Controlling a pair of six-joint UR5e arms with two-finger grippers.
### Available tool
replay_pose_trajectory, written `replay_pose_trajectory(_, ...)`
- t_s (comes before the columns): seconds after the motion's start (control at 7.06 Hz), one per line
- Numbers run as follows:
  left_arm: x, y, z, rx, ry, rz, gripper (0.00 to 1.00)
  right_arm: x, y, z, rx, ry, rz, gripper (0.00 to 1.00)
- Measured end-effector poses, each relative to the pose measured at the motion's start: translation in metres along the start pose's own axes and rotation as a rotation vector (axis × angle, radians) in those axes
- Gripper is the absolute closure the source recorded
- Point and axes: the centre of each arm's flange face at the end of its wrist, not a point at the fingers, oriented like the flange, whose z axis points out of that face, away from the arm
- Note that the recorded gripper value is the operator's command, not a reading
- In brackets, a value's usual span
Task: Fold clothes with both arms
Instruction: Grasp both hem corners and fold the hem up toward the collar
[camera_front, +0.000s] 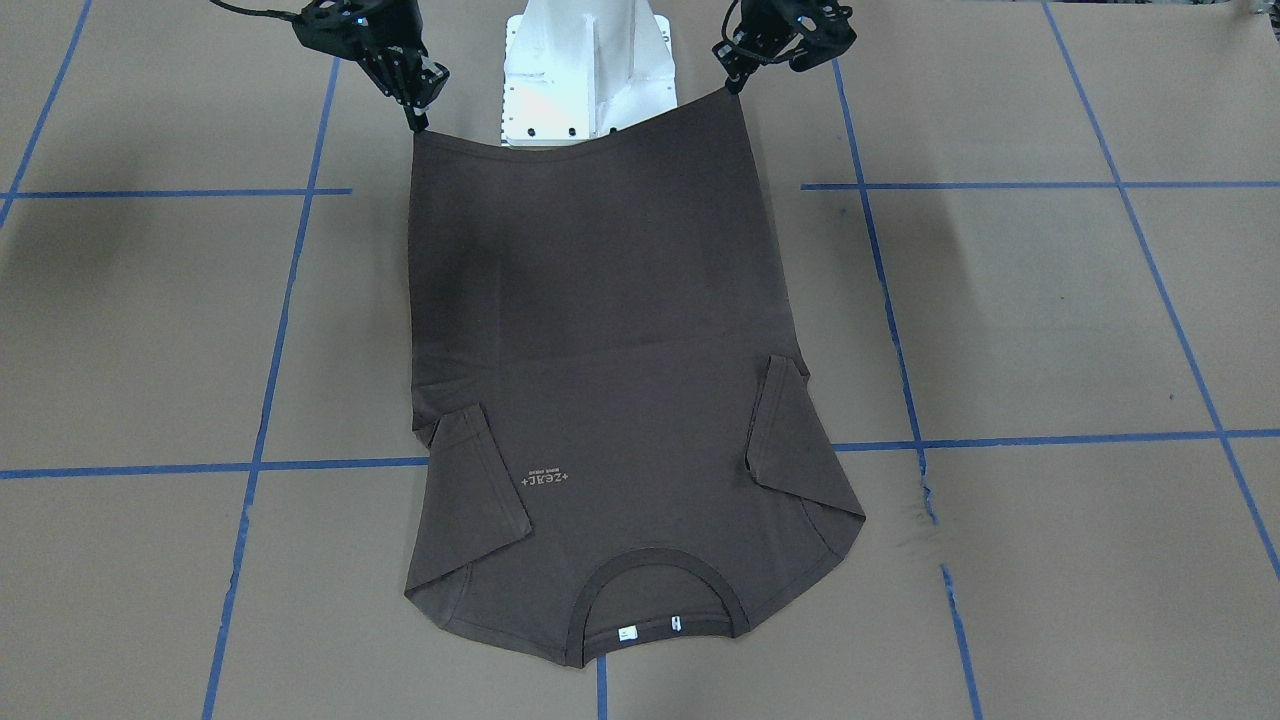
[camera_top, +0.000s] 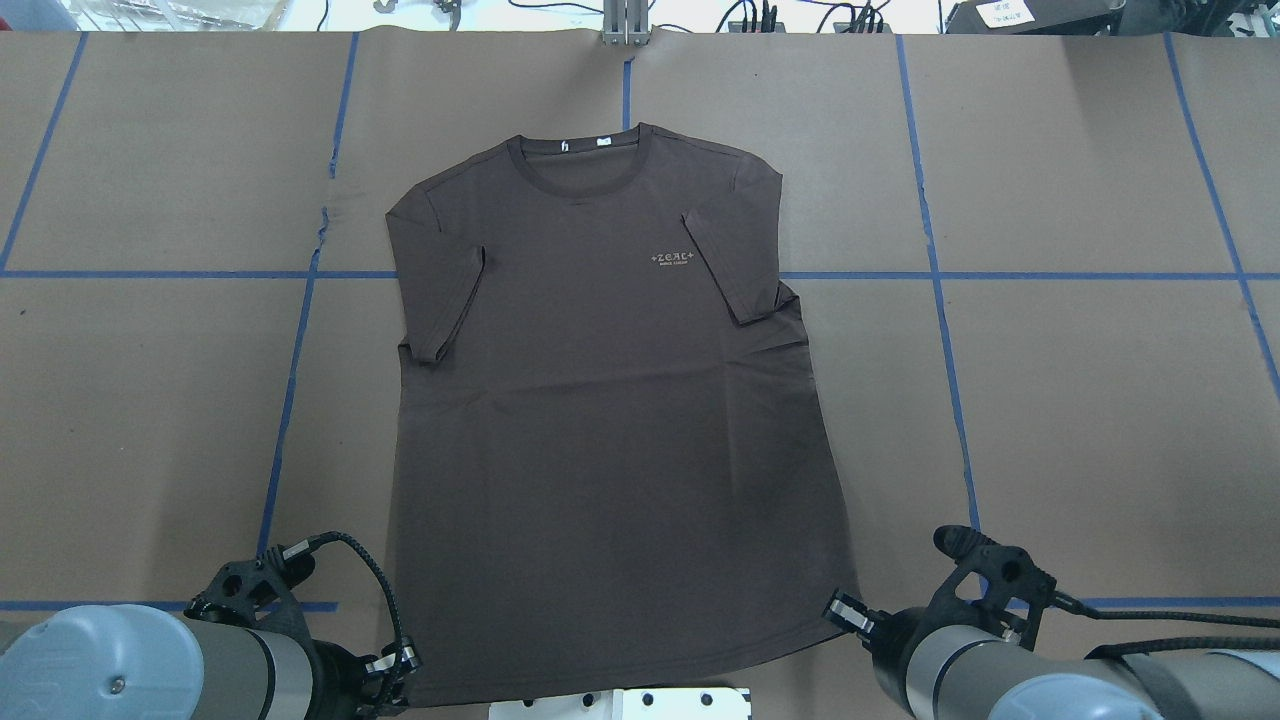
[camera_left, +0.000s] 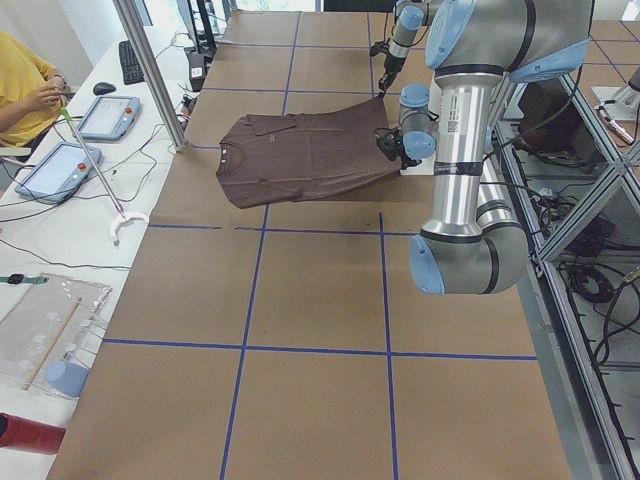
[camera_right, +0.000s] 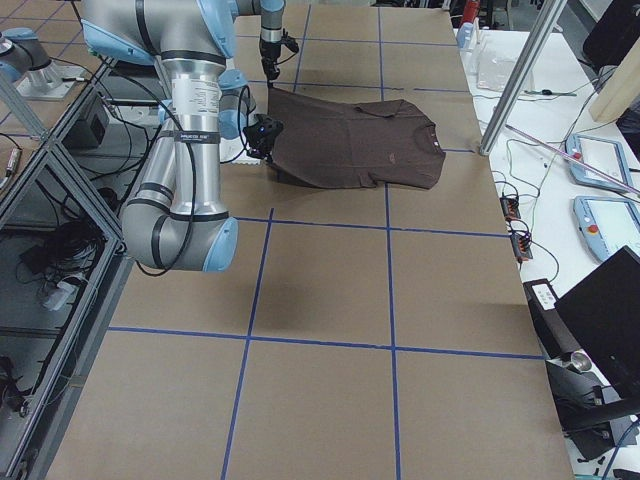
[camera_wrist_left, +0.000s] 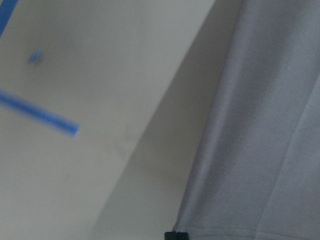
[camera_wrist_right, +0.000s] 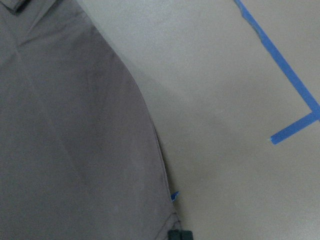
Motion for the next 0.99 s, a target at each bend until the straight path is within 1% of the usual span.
replay_pose_trajectory(0.14,0.011,-0.008,-0.004,0.02,0.01,0.01,1.0,-0.011,-0.017,-0.006,0.015,-0.012,0.023,1.0)
replay_pose_trajectory(0.28,0.036,-0.033,-0.012,0.071,0.051,0.04,1.0,-0.037,-0.039,-0.006,0.032,-0.037,0.035,1.0)
replay_pose_trajectory(0.42,0.062,-0.068,-0.019,0.136,0.087,0.069,1.0,-0.074,-0.068,0.001,0.052,-0.054,0.032,1.0)
replay_pose_trajectory(0.57,0.084,-0.108,-0.023,0.21,0.1,0.097,1.0,-0.11,-0.107,0.018,0.074,-0.04,0.016,1.0)
replay_pose_trajectory(0.85,0.12,-0.201,-0.028,0.355,0.099,0.141,1.0,-0.167,-0.2,0.062,0.149,0.028,-0.052,1.0)
replay_pose_trajectory(0.99,0.137,-0.246,-0.027,0.411,0.105,0.144,1.0,-0.188,-0.241,0.088,0.183,0.058,-0.069,1.0)
